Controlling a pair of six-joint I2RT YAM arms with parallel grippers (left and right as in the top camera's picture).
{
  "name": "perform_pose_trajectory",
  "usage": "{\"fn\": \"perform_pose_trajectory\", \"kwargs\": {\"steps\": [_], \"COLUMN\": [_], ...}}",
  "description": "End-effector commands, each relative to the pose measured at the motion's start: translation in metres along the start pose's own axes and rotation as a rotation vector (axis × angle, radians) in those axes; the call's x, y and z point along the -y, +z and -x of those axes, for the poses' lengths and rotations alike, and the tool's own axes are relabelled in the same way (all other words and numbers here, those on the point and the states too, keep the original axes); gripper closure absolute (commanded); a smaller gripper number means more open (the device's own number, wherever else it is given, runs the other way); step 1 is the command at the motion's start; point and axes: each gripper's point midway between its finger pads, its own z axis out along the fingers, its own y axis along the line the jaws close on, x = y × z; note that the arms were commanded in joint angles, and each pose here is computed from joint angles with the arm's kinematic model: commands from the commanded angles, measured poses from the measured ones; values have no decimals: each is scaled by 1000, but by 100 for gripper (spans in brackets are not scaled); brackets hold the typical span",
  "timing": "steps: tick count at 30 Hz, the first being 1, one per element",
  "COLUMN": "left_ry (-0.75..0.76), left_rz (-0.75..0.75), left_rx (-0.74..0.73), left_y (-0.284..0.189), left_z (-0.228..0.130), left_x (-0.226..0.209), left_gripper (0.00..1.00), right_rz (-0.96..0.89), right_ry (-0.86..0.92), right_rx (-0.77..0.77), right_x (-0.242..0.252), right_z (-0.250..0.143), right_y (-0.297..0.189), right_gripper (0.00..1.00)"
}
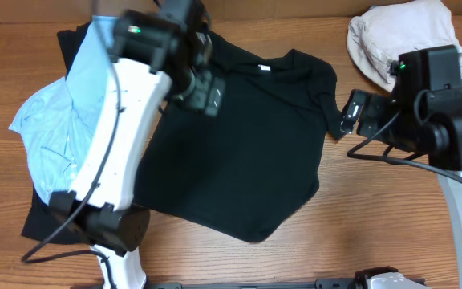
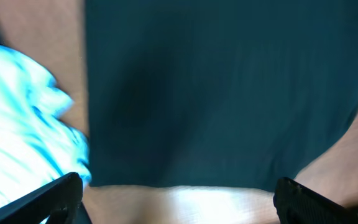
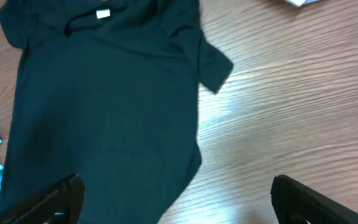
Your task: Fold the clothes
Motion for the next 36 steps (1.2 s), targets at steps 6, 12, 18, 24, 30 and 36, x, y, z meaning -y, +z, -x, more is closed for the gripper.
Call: {"fn": "perform_pose_trajectory", "kwargs": {"steps": [6,12,18,24,30,36], "left_ry": [42,137,229,232,170,120], "left_rz": [-30,-77,-80,6,138,296], "left_rx": [-266,-249,-230,-202,-152,-61], "left_y": [126,175,208,229,240,253], "left_z": [-57,-68,-80,-84,-76,-50], "left_x": [33,36,29,12,-19,-63], "left_gripper": [0,0,0,0,0,0], "right_rz": [109,119,111,102,92,84], "right_ry": [13,13,14,14,15,15], "right_rx": [-14,-28,-45,-64,-79,-64], "right_x": [-18,-19,-19,-19,-19,-18], "right_z": [-6,-11,-11,-11,-12,-7], "right_y": [46,72,84,92,98,101], "right_gripper": [0,1,1,1,1,1]}}
